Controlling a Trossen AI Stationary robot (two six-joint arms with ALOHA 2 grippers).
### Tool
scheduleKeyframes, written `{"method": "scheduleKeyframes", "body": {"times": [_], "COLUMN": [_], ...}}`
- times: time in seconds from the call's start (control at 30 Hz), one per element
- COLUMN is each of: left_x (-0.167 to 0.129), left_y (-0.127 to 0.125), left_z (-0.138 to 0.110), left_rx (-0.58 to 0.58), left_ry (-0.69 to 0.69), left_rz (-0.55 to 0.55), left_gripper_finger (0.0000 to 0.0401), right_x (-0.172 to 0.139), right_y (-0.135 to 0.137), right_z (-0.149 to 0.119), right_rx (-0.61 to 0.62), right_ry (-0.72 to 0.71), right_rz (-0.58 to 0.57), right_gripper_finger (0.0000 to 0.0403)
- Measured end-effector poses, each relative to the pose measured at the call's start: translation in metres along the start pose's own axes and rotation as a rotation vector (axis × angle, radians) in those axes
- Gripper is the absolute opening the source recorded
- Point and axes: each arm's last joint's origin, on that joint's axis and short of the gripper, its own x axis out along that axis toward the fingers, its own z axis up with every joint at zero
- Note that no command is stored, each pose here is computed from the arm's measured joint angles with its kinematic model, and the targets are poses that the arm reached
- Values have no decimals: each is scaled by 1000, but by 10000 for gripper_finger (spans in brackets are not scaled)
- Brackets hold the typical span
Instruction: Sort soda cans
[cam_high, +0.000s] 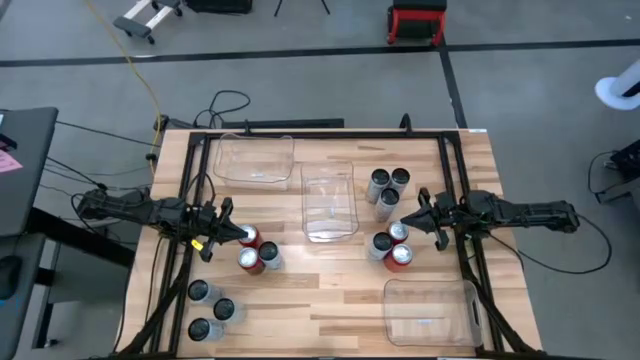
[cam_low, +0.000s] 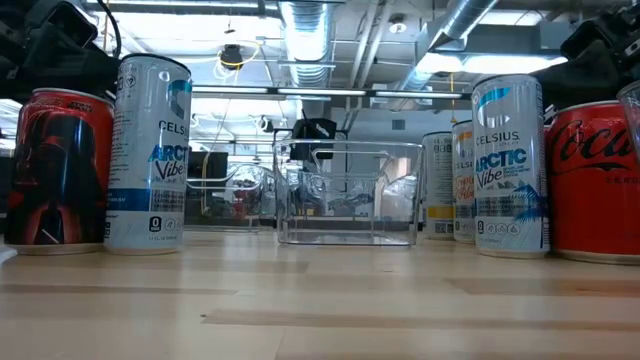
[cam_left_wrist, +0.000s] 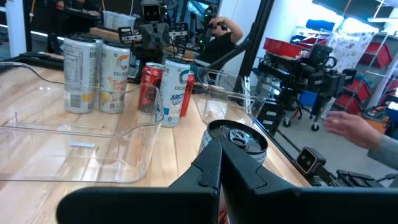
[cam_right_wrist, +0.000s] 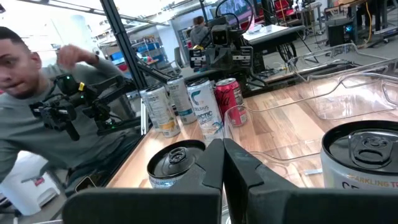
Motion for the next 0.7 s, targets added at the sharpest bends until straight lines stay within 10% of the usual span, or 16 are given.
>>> {"method": "scheduleKeyframes", "body": {"times": [0.7], "left_x": [0], "left_y": [0], "left_z": [0], "left_rx": [0], "left_ry": [0], "left_rz": [0], "left_gripper_finger": [0], "right_x": [0], "right_y": [2], "right_z": [6], "right_rx": [-239], "right_ry": [-48], "right_rz": [4], "right_gripper_finger": [24]}}
